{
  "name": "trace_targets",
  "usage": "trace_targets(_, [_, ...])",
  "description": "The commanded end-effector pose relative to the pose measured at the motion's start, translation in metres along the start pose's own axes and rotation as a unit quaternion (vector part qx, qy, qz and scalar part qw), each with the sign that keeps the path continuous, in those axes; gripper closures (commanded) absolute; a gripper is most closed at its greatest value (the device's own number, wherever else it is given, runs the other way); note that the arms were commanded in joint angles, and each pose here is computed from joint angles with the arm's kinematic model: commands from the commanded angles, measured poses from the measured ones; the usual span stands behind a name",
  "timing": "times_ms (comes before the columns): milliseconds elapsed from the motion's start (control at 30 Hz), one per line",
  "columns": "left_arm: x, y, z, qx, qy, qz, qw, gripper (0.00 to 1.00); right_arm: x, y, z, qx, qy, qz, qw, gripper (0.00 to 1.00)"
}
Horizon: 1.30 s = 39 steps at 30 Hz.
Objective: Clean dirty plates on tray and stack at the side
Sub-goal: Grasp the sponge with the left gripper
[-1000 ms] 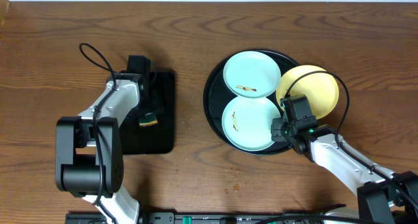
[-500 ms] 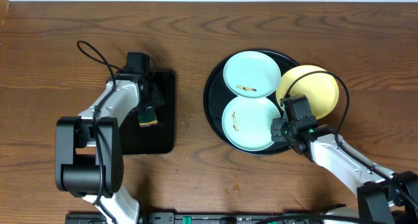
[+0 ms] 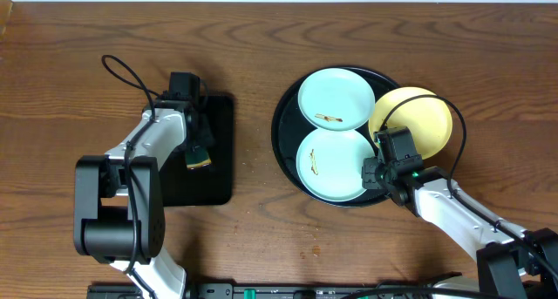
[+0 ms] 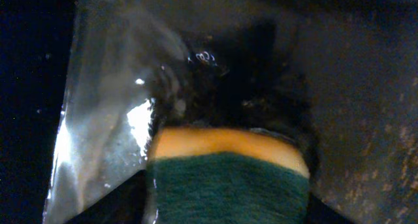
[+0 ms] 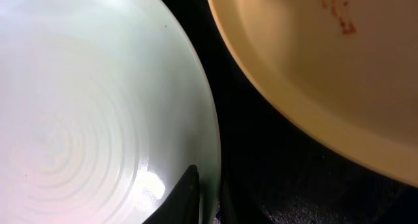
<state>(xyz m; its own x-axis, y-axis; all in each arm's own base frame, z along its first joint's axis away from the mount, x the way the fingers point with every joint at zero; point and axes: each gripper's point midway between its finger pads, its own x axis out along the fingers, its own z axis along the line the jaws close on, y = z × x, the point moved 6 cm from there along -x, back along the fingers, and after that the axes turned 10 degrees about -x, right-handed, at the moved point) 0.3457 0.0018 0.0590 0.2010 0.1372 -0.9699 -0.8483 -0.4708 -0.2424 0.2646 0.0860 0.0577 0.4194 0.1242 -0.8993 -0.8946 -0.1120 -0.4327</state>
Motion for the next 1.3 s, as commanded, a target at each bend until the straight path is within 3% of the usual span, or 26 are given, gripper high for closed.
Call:
trace_targets(0, [0.007,0.008,0.009,0.005,-0.026,0.018,0.999,0.59,0.003,0.005,0.000,-0.008,-0.001,0.008,1.000,0.89])
trace_targets(67, [0.008,0.010,0.010,0.006,-0.028,0.021,0.999,0.78,0.003,0.005,0.000,-0.008,-0.001,0.008,1.000,0.89])
trace_targets(133, [0.008,0.011,0.010,0.006,-0.028,0.022,0.999,0.81,0.003,0.005,0.000,-0.008,-0.001,0.008,1.000,0.89])
trace_targets(167, [0.008,0.011,0.010,0.006,-0.029,0.022,0.999,0.72,0.003,0.005,0.000,-0.008,-0.001,0.008,1.000,0.89])
trace_targets(200, [0.008,0.012,0.011,0.006,-0.029,0.024,0.999,0.46,0.003,0.005,0.000,-0.008,-0.001,0.008,1.000,0.89])
trace_targets(233, [0.008,0.013,0.011,0.006,-0.031,0.027,0.999,0.33,0.003,0.005,0.000,-0.008,-0.001,0.008,1.000,0.88])
trace_targets(567, [0.008,0.025,0.019,0.012,-0.049,0.057,0.997,0.34,0.003,0.001,0.001,-0.008,-0.002,-0.002,1.000,0.82])
trace_targets(967, [0.009,0.025,0.018,0.011,-0.047,0.054,0.997,0.36,0.011,-0.002,-0.003,-0.008,0.013,-0.010,1.000,0.84])
trace_targets(1033, [0.009,0.025,0.018,0.012,-0.047,0.054,0.997,0.40,0.011,-0.001,-0.003,-0.008,0.013,-0.010,1.000,0.99])
trace_targets(1067, [0.009,0.025,0.018,0.012,-0.047,0.054,0.997,0.46,0.011,-0.001,-0.003,-0.008,0.013,-0.010,1.000,0.99])
trace_targets(1200, [0.009,0.024,0.018,0.012,-0.047,0.054,0.997,0.88,0.011,-0.001,-0.003,-0.008,0.013,-0.010,1.000,0.99])
trace_targets(1267, [0.004,0.022,0.017,0.011,-0.046,0.051,0.998,0.92,0.011,-0.001,-0.003,-0.008,0.013,-0.010,1.000,0.99])
